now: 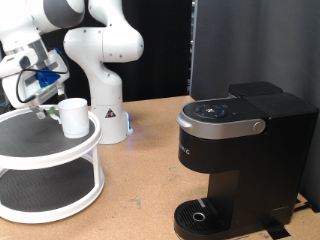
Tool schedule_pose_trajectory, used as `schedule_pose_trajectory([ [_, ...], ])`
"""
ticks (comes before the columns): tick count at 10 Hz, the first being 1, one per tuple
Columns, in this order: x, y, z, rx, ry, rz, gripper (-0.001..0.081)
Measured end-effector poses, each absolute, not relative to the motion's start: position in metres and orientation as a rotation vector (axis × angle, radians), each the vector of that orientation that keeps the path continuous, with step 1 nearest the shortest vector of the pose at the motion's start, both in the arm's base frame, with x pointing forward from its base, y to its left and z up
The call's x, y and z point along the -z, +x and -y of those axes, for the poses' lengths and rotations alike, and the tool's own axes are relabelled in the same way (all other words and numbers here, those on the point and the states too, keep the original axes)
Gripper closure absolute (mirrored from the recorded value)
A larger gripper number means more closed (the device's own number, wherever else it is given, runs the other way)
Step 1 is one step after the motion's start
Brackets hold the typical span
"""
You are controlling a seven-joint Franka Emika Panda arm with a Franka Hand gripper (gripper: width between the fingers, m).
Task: Make a cup of coffee with the keurig machine
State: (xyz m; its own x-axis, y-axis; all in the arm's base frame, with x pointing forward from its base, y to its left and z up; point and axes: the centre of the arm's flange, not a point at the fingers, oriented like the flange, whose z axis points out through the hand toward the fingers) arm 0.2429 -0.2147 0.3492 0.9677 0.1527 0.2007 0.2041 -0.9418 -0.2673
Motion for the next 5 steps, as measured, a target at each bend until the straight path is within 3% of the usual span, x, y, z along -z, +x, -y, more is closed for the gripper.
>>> schedule_pose_trajectory([
  [5,-0.3457,0.2351,0.2062,0.212,-2.79,0.276,0.0],
])
